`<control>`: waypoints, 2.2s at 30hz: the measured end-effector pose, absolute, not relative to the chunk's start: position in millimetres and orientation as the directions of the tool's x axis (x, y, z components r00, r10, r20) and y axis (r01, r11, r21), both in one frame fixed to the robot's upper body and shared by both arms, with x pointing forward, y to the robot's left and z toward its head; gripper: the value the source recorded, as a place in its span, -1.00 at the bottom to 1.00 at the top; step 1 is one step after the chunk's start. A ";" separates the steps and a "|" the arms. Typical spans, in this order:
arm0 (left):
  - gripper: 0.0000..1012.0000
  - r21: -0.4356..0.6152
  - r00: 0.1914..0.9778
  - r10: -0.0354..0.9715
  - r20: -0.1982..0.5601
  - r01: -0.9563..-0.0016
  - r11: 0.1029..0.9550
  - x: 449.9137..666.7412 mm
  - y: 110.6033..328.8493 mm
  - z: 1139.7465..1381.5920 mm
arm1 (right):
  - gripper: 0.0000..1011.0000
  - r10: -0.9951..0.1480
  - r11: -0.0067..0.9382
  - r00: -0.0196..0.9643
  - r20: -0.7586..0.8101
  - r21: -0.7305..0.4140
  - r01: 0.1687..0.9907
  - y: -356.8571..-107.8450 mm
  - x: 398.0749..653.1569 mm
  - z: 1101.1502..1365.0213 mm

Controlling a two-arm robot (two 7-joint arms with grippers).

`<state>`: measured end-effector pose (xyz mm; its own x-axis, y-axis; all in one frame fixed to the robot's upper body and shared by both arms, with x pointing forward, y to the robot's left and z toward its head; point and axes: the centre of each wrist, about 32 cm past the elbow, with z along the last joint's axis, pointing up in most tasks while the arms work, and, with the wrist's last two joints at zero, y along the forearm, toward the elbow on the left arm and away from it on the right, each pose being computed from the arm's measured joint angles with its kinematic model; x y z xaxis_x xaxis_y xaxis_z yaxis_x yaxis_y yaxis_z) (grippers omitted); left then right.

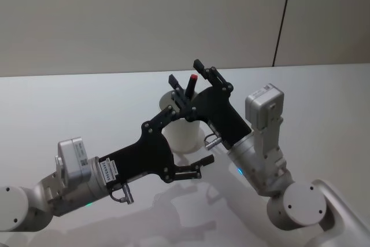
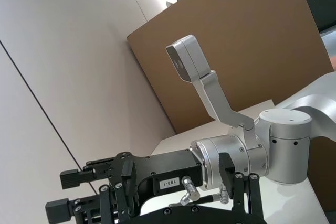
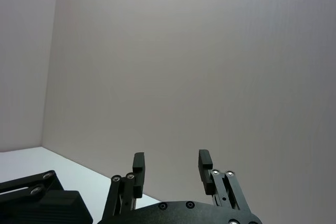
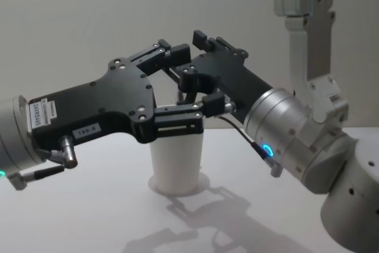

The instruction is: Place the pen into the pen holder.

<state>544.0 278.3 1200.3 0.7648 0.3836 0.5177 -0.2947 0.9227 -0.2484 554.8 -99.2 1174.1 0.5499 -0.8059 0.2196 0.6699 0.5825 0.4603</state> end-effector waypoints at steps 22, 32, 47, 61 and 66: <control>0.98 -0.248 0.765 0.384 0.518 -0.295 0.923 544.0 278.3 1200.3 | 0.98 -0.805 0.582 0.552 0.218 0.472 0.663 -97.8 556.0 1175.2; 0.98 -0.248 0.765 0.384 0.518 -0.295 0.923 544.0 278.3 1200.3 | 0.98 -0.807 0.579 0.549 0.217 0.473 0.665 -98.4 555.2 1175.2; 0.98 -0.248 0.765 0.384 0.518 -0.295 0.923 544.0 278.3 1200.3 | 0.98 -0.842 0.533 0.493 0.218 0.473 0.701 -106.2 541.4 1178.1; 0.98 -0.248 0.765 0.384 0.518 -0.295 0.923 544.0 278.3 1200.3 | 0.98 -0.879 0.474 0.426 0.213 0.483 0.736 -119.8 523.6 1183.9; 0.98 -0.248 0.765 0.384 0.518 -0.295 0.923 544.0 278.3 1200.3 | 0.98 -0.893 0.448 0.398 0.208 0.490 0.748 -127.0 515.5 1186.6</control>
<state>544.0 278.3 1200.3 0.7648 0.3835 0.5177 -0.2947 0.9228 -0.2483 515.5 -127.0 1186.6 0.3983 -0.8933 0.2083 0.7478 0.4478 0.4902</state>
